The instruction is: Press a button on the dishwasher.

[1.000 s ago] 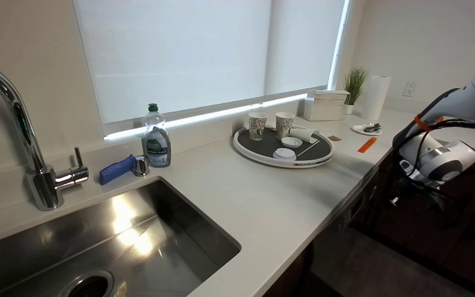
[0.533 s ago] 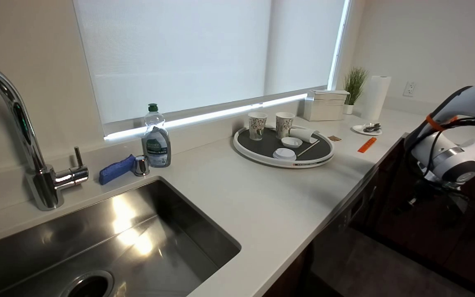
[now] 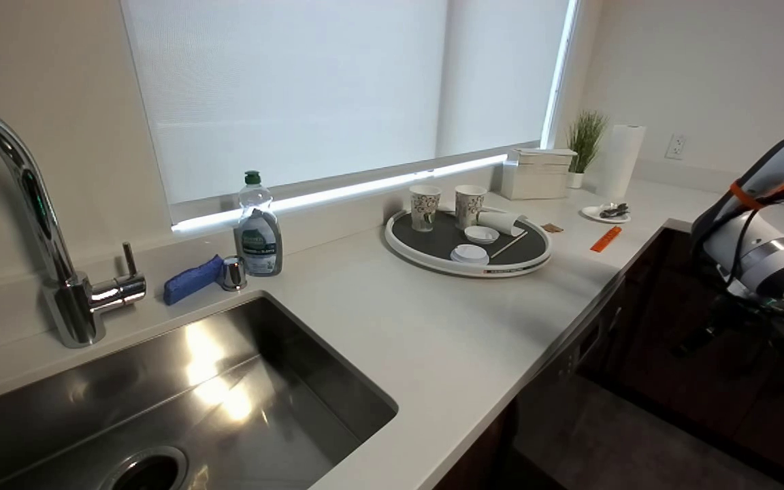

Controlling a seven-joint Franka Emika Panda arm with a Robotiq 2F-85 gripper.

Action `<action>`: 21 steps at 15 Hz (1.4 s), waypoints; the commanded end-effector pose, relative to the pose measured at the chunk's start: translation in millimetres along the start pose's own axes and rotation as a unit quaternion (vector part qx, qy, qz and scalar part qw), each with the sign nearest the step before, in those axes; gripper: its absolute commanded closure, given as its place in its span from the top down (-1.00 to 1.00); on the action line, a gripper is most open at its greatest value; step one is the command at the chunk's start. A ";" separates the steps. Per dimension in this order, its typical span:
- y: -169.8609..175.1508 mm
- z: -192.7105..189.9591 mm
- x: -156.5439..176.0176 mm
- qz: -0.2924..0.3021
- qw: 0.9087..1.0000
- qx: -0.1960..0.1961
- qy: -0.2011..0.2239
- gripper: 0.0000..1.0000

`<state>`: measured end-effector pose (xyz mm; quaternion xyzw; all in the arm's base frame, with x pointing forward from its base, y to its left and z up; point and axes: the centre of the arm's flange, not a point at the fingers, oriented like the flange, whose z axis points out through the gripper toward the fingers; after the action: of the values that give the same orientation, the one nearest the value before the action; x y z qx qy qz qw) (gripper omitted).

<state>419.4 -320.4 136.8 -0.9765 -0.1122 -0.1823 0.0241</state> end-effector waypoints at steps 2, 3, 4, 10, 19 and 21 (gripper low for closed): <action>-11.0 -32.5 -14.1 0.007 1.000 -0.030 0.003 1.00; -12.2 -37.7 -15.2 0.006 0.999 -0.031 0.005 1.00; -13.2 -41.6 -15.8 0.001 1.000 -0.026 0.005 1.00; -19.7 -60.1 -13.9 -0.005 0.999 -0.023 0.022 1.00; -12.8 -61.9 -0.3 -0.006 0.999 -0.028 0.031 1.00; -12.8 -61.8 -0.4 -0.006 0.999 -0.028 0.031 1.00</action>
<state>394.5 -313.4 194.3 -0.9700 -0.1125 -0.2156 -0.0008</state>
